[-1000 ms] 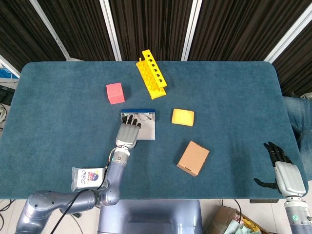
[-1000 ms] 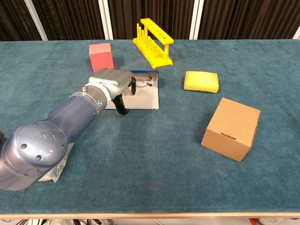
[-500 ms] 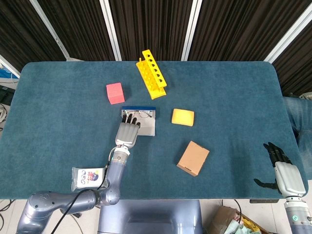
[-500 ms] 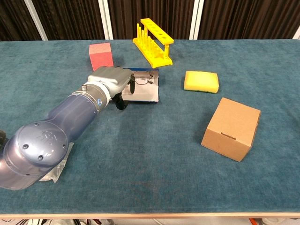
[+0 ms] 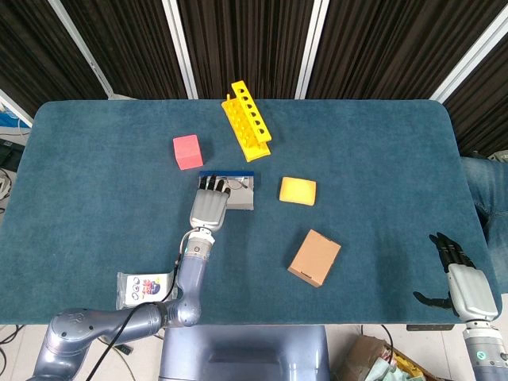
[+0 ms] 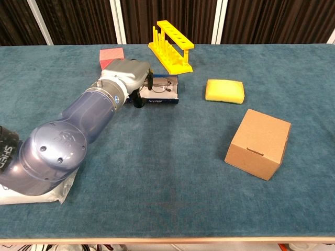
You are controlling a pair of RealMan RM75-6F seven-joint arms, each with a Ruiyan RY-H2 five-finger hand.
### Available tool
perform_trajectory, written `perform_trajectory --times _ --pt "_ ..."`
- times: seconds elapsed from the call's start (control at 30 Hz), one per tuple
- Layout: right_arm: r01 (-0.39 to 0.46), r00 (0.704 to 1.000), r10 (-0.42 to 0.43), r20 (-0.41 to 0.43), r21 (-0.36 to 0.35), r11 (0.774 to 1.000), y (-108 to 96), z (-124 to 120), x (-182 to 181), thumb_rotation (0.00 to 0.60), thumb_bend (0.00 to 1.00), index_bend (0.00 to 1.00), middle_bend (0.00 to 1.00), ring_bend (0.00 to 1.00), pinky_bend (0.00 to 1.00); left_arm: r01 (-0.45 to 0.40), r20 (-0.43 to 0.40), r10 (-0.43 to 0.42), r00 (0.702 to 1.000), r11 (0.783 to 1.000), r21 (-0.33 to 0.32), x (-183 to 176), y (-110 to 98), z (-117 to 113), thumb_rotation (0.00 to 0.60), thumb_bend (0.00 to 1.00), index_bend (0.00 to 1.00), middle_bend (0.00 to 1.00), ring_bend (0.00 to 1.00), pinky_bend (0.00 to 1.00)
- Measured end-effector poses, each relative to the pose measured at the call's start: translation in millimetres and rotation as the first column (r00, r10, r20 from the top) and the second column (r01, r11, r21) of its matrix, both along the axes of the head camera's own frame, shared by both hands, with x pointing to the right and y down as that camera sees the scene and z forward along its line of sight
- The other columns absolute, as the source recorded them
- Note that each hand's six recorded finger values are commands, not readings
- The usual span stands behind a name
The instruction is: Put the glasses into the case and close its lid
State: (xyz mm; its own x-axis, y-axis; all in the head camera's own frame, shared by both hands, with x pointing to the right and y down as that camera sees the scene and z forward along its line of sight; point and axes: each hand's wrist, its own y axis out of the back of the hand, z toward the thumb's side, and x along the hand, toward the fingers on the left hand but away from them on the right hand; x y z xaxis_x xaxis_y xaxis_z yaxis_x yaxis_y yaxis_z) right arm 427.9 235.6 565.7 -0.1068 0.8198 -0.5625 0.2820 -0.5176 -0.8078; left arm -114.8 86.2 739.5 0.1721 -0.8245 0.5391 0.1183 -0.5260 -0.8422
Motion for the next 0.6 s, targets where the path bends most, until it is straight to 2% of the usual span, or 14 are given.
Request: perform_trajectory --times 0.6 --pt "-0.011 1.000 0.011 0.004 -0.008 1.000 0.3 0.6 0.8 0.600 0.00 0.00 0.00 0.00 0.18 0.041 -0.015 -0.041 0.999 0.999 -0.001 -4.0 -4.4 10.5 0.600 0.41 0.45 0.23 0.05 0.10"
